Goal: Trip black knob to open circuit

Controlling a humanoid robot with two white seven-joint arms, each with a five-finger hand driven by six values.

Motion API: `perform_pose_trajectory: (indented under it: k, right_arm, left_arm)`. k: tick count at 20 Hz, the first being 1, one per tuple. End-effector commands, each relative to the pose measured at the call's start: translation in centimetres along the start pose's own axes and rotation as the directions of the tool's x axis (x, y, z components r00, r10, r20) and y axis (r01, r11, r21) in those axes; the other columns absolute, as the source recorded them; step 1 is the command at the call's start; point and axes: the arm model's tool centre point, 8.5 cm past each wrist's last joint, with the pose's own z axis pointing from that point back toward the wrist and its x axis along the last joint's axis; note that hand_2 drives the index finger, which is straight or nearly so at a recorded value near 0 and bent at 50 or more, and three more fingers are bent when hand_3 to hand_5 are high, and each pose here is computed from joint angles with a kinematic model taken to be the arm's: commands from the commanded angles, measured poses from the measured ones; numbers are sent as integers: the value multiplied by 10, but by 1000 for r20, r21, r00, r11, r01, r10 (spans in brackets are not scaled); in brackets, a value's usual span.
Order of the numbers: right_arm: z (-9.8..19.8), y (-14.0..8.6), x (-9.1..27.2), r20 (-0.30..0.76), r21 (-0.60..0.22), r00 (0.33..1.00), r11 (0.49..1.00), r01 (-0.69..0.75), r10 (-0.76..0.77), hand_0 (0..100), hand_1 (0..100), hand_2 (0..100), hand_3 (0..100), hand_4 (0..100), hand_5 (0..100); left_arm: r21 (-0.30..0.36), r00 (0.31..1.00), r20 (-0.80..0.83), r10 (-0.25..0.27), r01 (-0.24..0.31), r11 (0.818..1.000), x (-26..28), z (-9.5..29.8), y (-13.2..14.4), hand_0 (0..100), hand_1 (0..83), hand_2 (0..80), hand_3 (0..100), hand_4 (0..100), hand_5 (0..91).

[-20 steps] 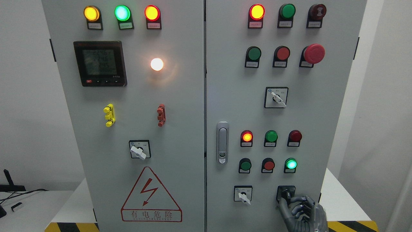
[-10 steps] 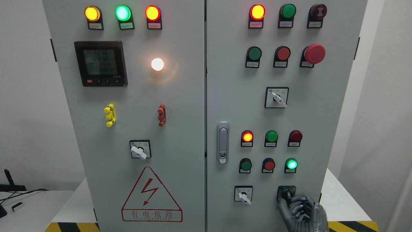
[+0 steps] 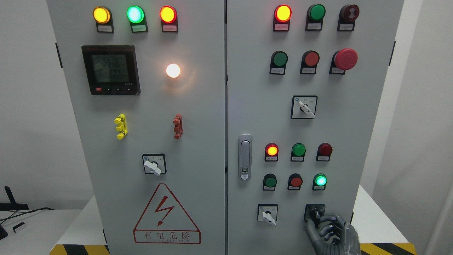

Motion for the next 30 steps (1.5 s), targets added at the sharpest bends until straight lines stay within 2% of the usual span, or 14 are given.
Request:
perform_pose_trajectory:
  k: [1, 16, 30]
  right_arm:
    - [1, -2, 0, 14, -4, 1000, 1000, -2, 2, 332, 747, 499, 798, 852, 975]
    - [1, -8, -3, 8, -18, 1000, 1000, -1, 1, 349, 768, 488, 790, 849, 975]
    - [-1, -20, -9, 10, -47, 1000, 999, -5, 5, 284, 779, 481, 786, 849, 975]
  left_arm:
    - [-5, 1000, 0, -30, 30, 1000, 0, 0, 0, 120, 389, 0, 0, 0, 0]
    - [-5, 1000, 0, -30, 30, 1000, 0, 0, 0, 120, 389, 0, 0, 0, 0]
    - [-6, 1000, 2, -30, 30, 1000, 0, 0, -1, 120, 389, 0, 0, 0, 0]
